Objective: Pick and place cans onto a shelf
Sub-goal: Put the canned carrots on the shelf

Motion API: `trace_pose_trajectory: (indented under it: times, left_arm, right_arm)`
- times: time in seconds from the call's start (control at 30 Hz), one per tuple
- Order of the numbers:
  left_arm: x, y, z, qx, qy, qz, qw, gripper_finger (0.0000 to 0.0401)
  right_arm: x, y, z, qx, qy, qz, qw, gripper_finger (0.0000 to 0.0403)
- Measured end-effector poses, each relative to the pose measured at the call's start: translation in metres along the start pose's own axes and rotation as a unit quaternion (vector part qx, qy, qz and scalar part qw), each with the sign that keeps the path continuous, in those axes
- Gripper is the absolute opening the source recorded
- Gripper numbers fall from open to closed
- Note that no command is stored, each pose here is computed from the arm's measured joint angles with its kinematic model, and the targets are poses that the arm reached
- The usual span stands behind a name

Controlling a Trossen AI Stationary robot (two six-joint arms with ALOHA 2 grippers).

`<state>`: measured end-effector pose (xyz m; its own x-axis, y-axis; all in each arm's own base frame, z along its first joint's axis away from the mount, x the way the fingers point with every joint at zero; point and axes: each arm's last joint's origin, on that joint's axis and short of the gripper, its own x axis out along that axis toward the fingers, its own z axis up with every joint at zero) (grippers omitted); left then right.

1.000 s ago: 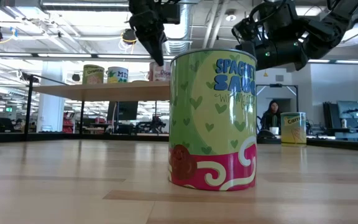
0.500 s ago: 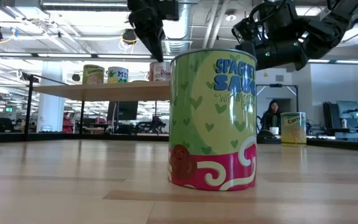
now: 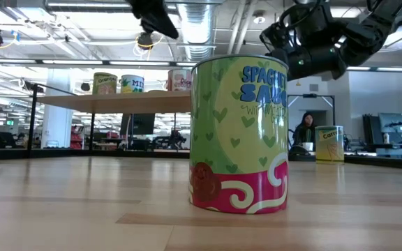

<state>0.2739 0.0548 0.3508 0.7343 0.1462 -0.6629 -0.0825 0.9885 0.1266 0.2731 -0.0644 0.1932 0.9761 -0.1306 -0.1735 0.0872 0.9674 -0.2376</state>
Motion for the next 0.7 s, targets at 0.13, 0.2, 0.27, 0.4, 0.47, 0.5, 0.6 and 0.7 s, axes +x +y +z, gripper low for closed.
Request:
trace_pose_trajectory:
  times: [0.13,0.2,0.27,0.4,0.47,0.5,0.6,0.7]
  left_arm:
    - [-0.001,-0.013,-0.032,-0.013,-0.054,0.001,0.998,0.0002]
    - [-0.001,-0.019,-0.047,-0.016,-0.080,-0.001,0.997,0.0002]
    - [0.002,-0.025,-0.061,-0.024,-0.109,-0.005,0.994,0.0005]
    - [0.010,-0.035,-0.087,-0.024,-0.169,-0.010,0.985,0.0006]
    - [0.015,-0.039,-0.101,-0.020,-0.191,-0.011,0.981,0.0004]
    - [0.018,-0.040,-0.108,-0.020,-0.201,-0.011,0.979,0.0003]
    - [0.026,-0.042,-0.125,-0.019,-0.226,-0.013,0.974,0.0002]
    - [0.032,-0.045,-0.140,-0.004,-0.247,-0.028,0.969,0.0001]
  right_arm:
    - [0.000,0.001,-0.003,0.015,0.015,0.003,1.000,0.0012]
    - [0.000,0.001,-0.004,0.020,0.020,0.004,1.000,0.0012]
    - [0.000,0.002,-0.004,0.029,0.022,0.006,0.999,0.0012]
    - [0.000,0.003,-0.004,0.051,0.023,0.008,0.998,0.0012]
    - [0.000,0.003,-0.004,0.065,0.023,0.008,0.998,0.0012]
    - [0.000,0.003,-0.004,0.075,0.023,0.008,0.997,0.0013]
    - [0.000,0.004,-0.004,0.117,0.024,0.008,0.993,0.0018]
    - [0.000,0.008,-0.005,0.149,0.035,0.015,0.988,0.0026]
